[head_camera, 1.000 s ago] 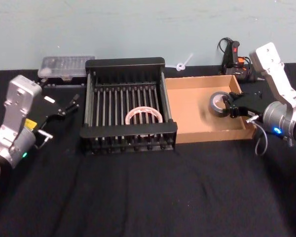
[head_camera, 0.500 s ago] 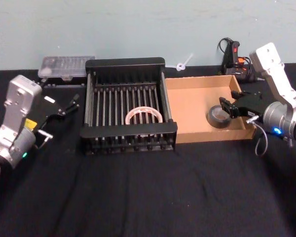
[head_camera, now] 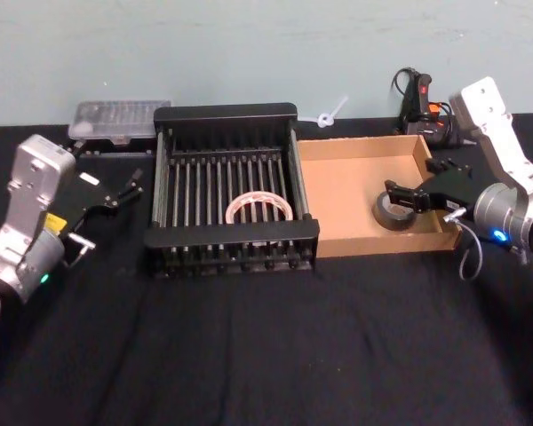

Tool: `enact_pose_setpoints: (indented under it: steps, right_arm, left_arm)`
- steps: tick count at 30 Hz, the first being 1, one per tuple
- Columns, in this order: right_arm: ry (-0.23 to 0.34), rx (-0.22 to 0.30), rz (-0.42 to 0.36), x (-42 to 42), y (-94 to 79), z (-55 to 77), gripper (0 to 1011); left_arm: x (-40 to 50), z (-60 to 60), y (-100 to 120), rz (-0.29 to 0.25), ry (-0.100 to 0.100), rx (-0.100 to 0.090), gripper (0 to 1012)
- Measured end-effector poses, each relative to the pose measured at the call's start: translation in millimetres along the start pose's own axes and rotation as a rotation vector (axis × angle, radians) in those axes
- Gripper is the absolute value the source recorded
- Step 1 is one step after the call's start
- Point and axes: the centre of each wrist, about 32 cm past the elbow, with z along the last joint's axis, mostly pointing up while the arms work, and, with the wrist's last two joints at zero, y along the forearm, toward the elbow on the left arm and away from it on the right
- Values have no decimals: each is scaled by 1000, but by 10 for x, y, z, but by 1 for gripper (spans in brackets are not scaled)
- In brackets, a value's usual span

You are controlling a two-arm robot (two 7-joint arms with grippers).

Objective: Pick up the white tape and place it into the black box , Pick up the silver tape and place it into the brown box.

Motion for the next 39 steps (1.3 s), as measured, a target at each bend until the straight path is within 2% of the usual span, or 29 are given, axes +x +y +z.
enact_pose_setpoints:
  steps: [1,2,7,16,19,22,23,25,26,29,32,35,39]
  right_arm:
    - [0,0,0,0,0,0,828]
    - [0,0,0,0,0,0,892]
    - [0,0,0,0,0,1,1002]
    - [12,12,-2,5,-16,-10,1002]
    - [21,36,-10,-5,-31,-11,1002]
    - [31,91,-27,-27,-62,-30,1002]
    - [31,91,-27,-27,-62,-30,1002]
    - [33,142,-35,-50,-85,-62,1002]
    - [31,180,-43,-75,-101,-93,1002]
    - [27,236,-59,-124,-120,-149,1002]
    - [3,318,-93,-241,-148,-273,1002]
    - [-16,355,-114,-315,-166,-342,1002]
    - [-53,403,-148,-480,-203,-470,1002]
  left_arm:
    - [0,0,0,0,0,0,1001]
    - [0,0,0,0,0,0,1001]
    - [0,0,0,0,0,0,1001]
    - [0,0,0,0,0,0,1001]
    - [0,0,0,0,0,0,1001]
    - [0,0,0,0,0,0,1001]
    - [0,0,0,0,0,0,1001]
    - [0,0,0,0,0,0,1002]
    - [0,0,0,0,0,0,1001]
    - [0,0,0,0,0,0,1001]
    - [0,0,0,0,0,0,1001]
    - [0,0,0,0,0,0,1001]
    - [0,0,0,0,0,0,1002]
